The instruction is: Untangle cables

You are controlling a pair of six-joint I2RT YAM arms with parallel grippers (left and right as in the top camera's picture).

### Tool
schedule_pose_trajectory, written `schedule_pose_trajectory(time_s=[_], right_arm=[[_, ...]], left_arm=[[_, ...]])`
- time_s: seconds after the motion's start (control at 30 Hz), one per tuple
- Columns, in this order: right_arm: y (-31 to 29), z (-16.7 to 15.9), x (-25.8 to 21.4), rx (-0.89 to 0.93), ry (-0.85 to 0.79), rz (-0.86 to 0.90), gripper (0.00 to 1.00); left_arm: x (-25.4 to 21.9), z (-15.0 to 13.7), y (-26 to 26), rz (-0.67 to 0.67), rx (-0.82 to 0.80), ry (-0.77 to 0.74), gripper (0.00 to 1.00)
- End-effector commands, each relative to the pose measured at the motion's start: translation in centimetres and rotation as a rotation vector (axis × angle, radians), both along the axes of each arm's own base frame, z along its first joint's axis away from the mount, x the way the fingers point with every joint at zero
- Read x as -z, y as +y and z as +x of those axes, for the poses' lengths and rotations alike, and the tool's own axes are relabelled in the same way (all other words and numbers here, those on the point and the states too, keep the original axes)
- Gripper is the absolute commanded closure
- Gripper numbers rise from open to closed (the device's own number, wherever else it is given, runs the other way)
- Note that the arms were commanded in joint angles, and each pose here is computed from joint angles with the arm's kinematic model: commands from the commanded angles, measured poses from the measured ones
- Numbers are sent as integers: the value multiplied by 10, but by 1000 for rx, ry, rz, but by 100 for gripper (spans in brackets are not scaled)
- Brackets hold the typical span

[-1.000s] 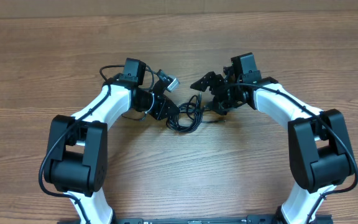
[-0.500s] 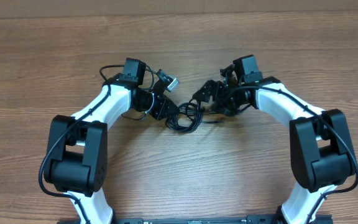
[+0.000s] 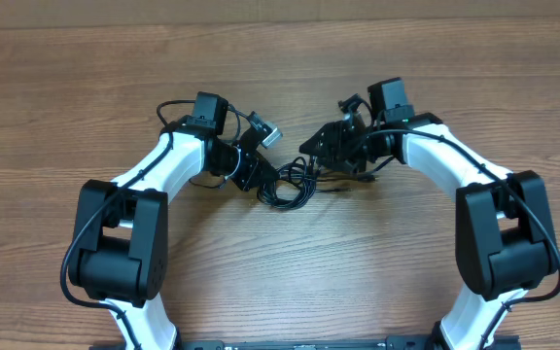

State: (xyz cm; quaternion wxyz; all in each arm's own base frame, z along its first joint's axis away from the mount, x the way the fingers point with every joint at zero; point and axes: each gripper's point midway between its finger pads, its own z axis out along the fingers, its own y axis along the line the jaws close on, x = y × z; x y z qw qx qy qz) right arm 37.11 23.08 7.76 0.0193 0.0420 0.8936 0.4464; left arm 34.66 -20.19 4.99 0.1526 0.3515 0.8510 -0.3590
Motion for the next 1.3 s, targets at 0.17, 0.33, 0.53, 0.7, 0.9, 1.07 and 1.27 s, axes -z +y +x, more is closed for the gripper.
schedule_pose_trajectory(time_s=[0.17,0.33,0.53,0.7,0.9,1.07,1.27], right_arm=[[24,-8,-12,-67,-45,9,45],[27,-4,-14,-70,-74,16,48],[22,-6,-9,-58,-51,-17,82],[21,-12,-6,-77,-38,-24,96],[27,-16,-38,-137,-100,95,96],[29,-20,-75,-166,-161,188,96],[34,-27,-101,-207,-207,264,96]], left_arm=[[3,-2,-5,1,34,-12,96],[3,-2,-5,1,34,-12,96],[3,-2,-5,1,34,-12,96],[3,-2,-5,1,34,-12,96],[13,12,6,92,-77,8,96],[18,23,14,141,-212,57,96],[18,23,14,137,-247,86,96]])
